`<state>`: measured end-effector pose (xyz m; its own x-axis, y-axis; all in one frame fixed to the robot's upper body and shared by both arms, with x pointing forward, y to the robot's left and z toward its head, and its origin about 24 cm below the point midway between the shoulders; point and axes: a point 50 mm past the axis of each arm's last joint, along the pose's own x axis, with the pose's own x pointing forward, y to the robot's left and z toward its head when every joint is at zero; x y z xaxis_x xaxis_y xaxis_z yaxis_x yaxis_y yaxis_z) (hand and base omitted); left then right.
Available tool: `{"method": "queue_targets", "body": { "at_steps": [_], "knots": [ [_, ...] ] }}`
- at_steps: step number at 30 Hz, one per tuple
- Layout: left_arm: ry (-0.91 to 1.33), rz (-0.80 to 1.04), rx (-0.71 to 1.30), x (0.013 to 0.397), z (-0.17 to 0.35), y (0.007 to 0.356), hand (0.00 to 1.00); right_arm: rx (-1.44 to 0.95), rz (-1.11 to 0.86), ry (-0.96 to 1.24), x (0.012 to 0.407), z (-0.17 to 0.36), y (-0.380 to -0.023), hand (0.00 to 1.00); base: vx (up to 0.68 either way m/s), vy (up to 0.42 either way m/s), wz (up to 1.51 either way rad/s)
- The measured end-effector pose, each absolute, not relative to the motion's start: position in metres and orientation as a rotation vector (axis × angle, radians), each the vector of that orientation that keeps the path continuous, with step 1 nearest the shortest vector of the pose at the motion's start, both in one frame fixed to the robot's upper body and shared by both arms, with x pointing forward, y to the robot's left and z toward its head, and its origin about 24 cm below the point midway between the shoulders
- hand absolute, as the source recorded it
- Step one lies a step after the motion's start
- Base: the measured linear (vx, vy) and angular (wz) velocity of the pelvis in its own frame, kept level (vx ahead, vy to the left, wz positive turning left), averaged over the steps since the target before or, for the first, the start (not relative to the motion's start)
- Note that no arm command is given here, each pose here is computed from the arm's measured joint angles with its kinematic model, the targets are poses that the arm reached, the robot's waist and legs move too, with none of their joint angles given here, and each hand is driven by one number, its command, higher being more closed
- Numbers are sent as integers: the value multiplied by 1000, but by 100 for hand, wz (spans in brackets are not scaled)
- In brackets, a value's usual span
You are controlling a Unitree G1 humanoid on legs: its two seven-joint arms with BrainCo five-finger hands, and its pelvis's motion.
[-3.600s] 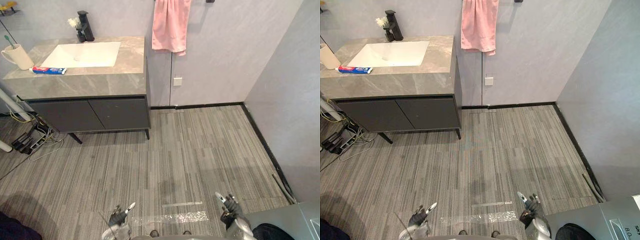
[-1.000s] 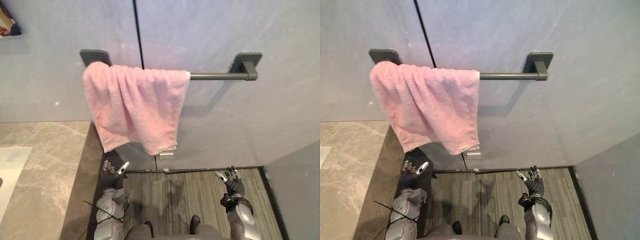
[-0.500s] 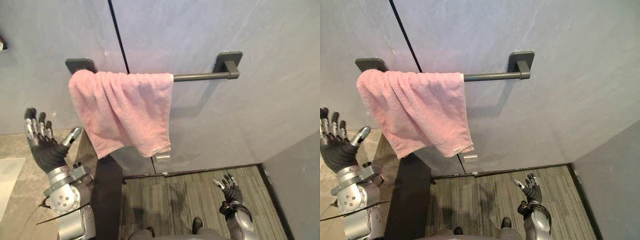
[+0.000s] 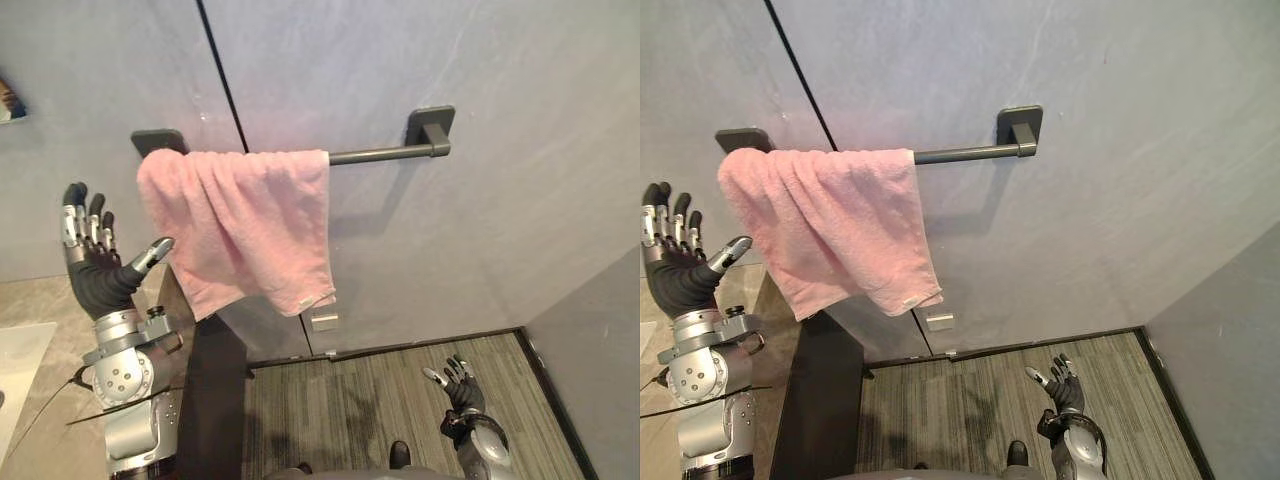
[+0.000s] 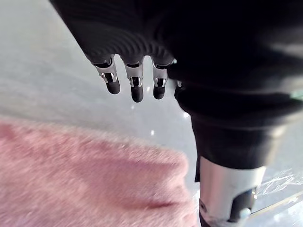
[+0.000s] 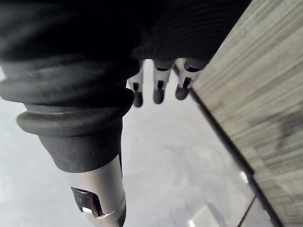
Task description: Organize washtable
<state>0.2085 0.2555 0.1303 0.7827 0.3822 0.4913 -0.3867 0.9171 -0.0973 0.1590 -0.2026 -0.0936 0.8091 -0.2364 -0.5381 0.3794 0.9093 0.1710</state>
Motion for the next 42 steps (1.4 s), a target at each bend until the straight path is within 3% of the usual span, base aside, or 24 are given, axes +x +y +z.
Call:
{"method": "queue_targets", "body": {
  "at_steps": [22,39,40,42],
  "knots": [
    [-119,363,-96,223,46,257,0,257,-370,610,141,-102,-211,0,-25,-15,-10],
    [-19,327,-114,222,25,255,0,243,-344,619,140,-103,-210,0,-38,-20,-5],
    [-17,328,-114,222,25,255,100,243,-343,617,140,-103,-210,0,0,0,0],
    [-16,328,-115,222,25,255,100,241,-342,612,142,-101,-210,0,0,0,0]
  ]
}}
